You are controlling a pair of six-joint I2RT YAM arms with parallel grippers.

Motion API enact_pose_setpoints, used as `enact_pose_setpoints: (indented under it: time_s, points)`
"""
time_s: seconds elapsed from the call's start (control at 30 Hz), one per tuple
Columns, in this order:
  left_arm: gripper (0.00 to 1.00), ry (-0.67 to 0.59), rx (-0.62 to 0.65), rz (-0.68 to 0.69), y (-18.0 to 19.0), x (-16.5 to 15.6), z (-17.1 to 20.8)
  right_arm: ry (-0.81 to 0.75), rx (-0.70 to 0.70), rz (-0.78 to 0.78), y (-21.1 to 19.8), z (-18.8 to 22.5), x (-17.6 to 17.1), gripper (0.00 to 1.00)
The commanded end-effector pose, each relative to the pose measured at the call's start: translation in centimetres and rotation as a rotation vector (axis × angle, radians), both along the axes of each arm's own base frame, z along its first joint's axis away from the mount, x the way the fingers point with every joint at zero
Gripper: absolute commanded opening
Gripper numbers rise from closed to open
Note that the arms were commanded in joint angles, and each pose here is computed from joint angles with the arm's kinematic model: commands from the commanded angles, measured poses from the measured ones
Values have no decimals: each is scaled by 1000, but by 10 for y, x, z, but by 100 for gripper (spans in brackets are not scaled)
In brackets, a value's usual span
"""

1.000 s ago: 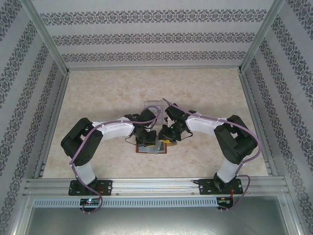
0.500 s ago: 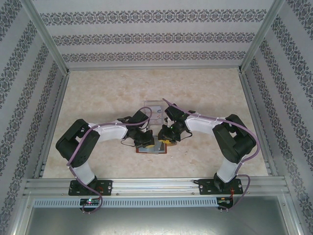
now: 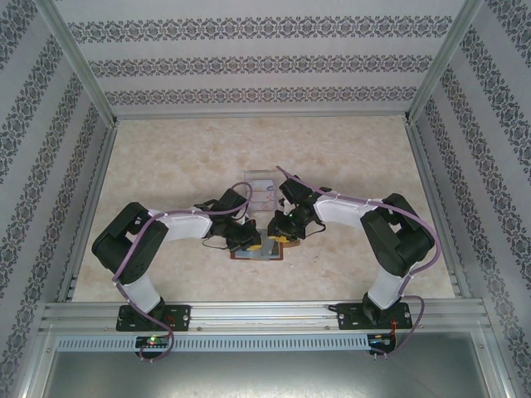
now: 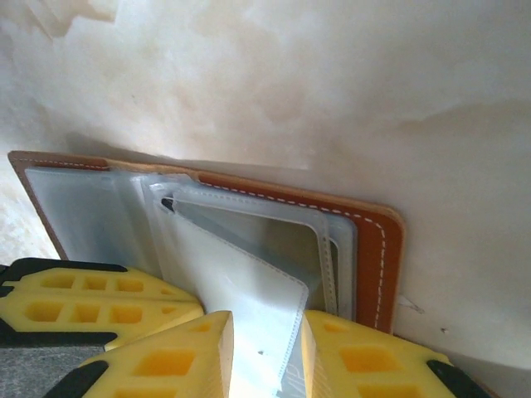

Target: Take the credit cards out of the card holder

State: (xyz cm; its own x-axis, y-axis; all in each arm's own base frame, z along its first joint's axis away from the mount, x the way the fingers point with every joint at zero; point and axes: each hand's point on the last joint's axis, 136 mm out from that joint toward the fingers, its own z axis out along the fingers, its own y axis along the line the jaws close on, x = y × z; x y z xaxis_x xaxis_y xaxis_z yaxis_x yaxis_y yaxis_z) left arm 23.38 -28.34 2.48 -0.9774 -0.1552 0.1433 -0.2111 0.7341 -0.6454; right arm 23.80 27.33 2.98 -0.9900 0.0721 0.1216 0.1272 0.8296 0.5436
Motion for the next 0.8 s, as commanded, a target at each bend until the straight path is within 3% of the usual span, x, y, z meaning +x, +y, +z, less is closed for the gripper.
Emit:
enact_pose_setpoints:
  time_s: [0.0, 0.37, 0.77]
  points:
    - [0, 0, -24, 24, 1, 2, 2, -2, 46, 9, 10, 5, -3, 29]
    - [0, -43, -67, 43, 3, 9, 24, -2, 73, 11, 16, 9, -3, 28]
    - [0, -182, 40, 87, 53, 20, 82, -12, 110, 30, 31, 20, -2, 33]
